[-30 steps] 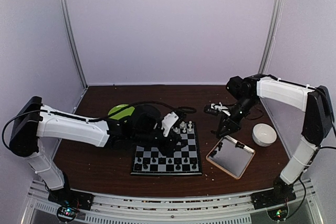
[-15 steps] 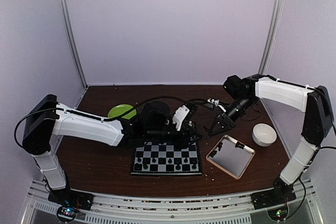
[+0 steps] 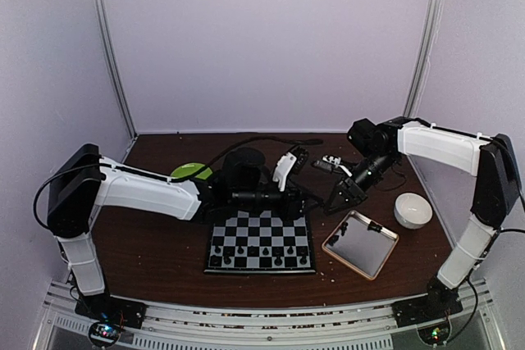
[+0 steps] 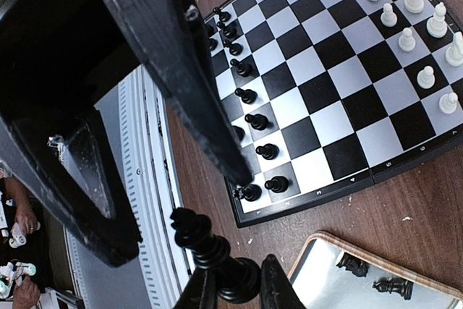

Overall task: Set up the chess pieces on the board
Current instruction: Pass from the right arm to the left

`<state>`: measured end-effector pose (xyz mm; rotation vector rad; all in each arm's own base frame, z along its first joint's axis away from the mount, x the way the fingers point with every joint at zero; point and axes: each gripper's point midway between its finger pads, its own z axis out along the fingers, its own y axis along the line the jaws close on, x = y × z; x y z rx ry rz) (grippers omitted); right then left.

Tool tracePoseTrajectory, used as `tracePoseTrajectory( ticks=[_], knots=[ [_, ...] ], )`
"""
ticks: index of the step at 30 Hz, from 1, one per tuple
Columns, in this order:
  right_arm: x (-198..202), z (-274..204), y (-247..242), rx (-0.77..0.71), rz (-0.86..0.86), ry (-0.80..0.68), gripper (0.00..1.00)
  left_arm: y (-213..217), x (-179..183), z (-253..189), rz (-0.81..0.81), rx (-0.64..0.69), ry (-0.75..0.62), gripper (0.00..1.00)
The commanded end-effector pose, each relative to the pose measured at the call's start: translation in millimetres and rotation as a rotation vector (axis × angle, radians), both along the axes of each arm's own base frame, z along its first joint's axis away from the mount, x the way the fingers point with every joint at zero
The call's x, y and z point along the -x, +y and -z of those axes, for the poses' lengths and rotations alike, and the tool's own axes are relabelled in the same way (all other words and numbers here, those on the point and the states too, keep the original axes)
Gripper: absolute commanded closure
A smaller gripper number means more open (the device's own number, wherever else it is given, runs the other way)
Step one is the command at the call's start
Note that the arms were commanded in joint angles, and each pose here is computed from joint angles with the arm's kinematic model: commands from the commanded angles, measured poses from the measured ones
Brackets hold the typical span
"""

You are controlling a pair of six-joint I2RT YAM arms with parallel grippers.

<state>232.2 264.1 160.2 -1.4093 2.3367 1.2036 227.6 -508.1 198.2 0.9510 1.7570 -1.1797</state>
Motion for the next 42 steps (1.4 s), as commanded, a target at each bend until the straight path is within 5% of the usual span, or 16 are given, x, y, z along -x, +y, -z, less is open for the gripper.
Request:
tracePoseTrajectory(
  ticks=[1, 24, 30, 35, 42],
  knots=[
    [5, -6, 5, -0.028, -0.01, 0.005, 0.84, -13, 0, -15, 0.046, 0.052, 0.002, 0.59],
    [6, -15, 9, -0.056, -0.024, 0.009, 0.84, -10, -7, -5, 0.041, 0.037, 0.045, 0.62],
    [6, -15, 9, -0.055, -0.023, 0.011, 0.84, -10, -7, -4, 0.044, 0.038, 0.048, 0.72],
    [5, -17, 9, -0.058, -0.021, 0.003, 0.84, -10, -7, -4, 0.043, 0.034, 0.052, 0.69],
    [3, -17, 10, -0.058, -0.018, -0.002, 0.83, -11, -5, -7, 0.056, 0.042, 0.048, 0.83]
  ],
)
